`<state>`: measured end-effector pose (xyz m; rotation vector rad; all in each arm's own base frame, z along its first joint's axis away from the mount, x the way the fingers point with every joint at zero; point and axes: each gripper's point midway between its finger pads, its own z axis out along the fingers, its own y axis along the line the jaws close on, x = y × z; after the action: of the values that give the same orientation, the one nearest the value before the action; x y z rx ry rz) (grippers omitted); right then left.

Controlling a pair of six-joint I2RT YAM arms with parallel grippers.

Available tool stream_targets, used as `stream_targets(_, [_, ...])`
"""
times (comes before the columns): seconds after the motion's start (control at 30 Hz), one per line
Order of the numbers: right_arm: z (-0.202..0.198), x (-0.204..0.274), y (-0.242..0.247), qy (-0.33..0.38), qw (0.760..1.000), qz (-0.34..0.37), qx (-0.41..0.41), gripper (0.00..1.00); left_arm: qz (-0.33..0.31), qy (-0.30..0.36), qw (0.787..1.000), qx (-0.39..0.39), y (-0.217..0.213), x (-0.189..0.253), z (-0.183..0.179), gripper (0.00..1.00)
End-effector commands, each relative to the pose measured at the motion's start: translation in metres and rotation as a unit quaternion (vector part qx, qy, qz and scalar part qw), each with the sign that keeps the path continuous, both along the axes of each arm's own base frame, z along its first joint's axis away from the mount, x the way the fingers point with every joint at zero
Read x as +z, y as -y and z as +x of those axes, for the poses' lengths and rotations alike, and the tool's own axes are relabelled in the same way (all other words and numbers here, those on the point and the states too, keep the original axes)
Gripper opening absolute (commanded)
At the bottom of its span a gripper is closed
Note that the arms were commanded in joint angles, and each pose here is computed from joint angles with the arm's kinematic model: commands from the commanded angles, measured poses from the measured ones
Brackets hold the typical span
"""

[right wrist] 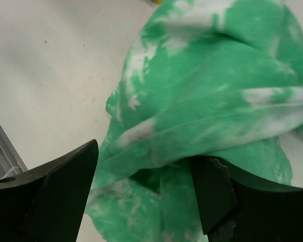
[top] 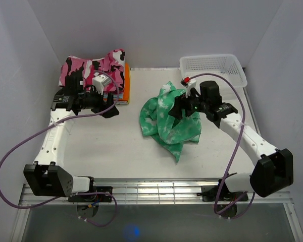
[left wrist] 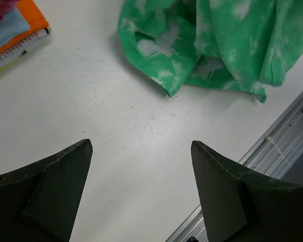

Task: Fold and stack the trousers
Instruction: Move the trousers to the center of the board

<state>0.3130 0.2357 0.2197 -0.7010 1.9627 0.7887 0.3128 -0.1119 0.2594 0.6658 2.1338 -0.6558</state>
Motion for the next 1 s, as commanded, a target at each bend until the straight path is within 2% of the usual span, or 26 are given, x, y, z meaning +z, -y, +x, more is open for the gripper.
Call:
stream_targets(0.0, [0.0,0.015,0.011,-0.006,0.995,-0.079,0.068,0.94,0.018,-0.001,0.998,-0.056,0.025,-0.019,-0.01,0.9])
stream_targets(0.03, [0.002,0.018,0.02,0.003,0.992,-0.103,0.078,0.98,0.028,-0.002,0.998,-0.059,0.028,-0.024,-0.008,0.9])
stream_targets(0.1, [0.003,0.021,0.056,-0.025,0.99,-0.124,0.061,0.95,0.038,-0.018,0.996,-0.081,0.042,-0.039,-0.007,0.91])
stream_targets(0.2, [-0.001,0.017,0.109,-0.026,0.986,-0.154,0.049,0.93,0.049,-0.041,0.994,-0.092,0.055,-0.061,-0.002,0.92])
stream_targets(0.3, [-0.007,0.006,0.141,-0.018,0.978,-0.202,0.044,0.94,0.043,-0.064,0.993,-0.093,0.069,-0.076,0.003,0.93])
stream_targets(0.33, [-0.014,-0.004,0.143,-0.031,0.977,-0.206,0.047,0.95,0.038,-0.098,0.991,-0.078,0.071,-0.091,0.002,0.96])
stream_targets(0.53, [-0.045,-0.012,0.112,-0.035,0.99,-0.122,0.059,0.96,-0.005,-0.157,0.987,-0.02,0.083,-0.134,0.011,0.98])
stream_targets(0.7, [-0.054,-0.042,0.077,0.03,0.985,-0.143,0.09,1.0,-0.033,-0.203,0.979,0.021,0.091,-0.164,0.022,0.98])
stream_targets(0.77, [-0.05,-0.048,0.072,0.052,0.983,-0.161,0.066,1.0,-0.048,-0.207,0.977,0.019,0.097,-0.169,0.027,0.97])
stream_targets(0.9, [-0.041,-0.054,0.046,0.106,0.983,-0.137,0.053,1.0,-0.121,-0.221,0.968,0.013,0.117,-0.161,0.029,0.93])
stream_targets(0.97, [-0.034,-0.06,0.044,0.1,0.985,-0.14,0.032,1.0,-0.135,-0.215,0.967,0.011,0.121,-0.158,0.035,0.91])
